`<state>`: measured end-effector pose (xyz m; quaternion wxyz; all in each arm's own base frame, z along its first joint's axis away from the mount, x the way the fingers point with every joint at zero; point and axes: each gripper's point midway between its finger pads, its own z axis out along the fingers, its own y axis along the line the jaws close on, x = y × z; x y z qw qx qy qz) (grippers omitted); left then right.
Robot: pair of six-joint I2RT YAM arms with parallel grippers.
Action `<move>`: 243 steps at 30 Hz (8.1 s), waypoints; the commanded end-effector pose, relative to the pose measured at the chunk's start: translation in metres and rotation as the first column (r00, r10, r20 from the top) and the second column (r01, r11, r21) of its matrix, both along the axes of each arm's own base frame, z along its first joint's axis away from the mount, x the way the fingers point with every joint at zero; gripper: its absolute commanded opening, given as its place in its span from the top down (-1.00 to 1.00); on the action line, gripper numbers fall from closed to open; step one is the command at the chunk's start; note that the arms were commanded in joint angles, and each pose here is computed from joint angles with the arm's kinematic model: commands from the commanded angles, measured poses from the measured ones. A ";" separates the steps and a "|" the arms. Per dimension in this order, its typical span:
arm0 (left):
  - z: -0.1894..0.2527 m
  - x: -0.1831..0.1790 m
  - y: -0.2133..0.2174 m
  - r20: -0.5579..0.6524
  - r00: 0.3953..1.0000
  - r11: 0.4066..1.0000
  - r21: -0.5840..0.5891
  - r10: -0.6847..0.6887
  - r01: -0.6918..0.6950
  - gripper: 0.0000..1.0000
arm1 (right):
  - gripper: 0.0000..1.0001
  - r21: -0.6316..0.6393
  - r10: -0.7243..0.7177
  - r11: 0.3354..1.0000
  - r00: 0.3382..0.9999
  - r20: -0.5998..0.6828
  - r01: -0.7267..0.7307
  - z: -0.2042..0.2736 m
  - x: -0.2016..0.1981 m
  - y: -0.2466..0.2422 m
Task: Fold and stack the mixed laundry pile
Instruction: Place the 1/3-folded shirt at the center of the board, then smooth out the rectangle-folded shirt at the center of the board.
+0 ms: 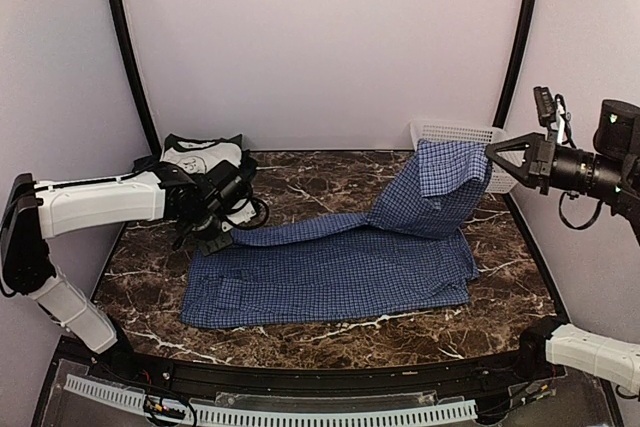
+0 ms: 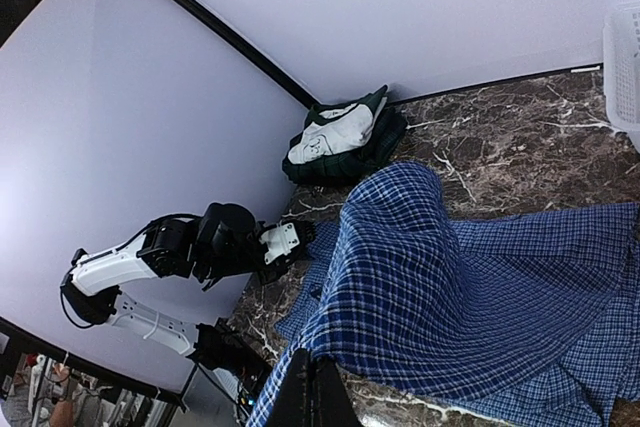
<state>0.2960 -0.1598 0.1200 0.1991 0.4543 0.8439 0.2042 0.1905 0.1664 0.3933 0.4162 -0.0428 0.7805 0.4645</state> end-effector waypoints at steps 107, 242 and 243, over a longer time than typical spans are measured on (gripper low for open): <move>0.009 -0.023 -0.201 -0.217 0.973 0.480 -0.864 -0.084 -0.151 0.94 | -0.41 -0.407 0.050 0.895 0.948 -0.314 -0.182 -0.246 0.162 0.071; -0.073 -0.025 -0.082 -0.748 0.608 0.390 -0.493 0.267 -0.778 0.23 | 1.00 -0.965 0.415 0.104 0.893 -0.176 -0.239 -0.330 0.004 0.194; -0.071 -0.025 -0.082 -0.746 0.612 0.388 -0.499 0.262 -0.775 0.29 | 1.00 -0.966 0.414 0.110 0.895 -0.169 -0.233 -0.328 0.004 0.193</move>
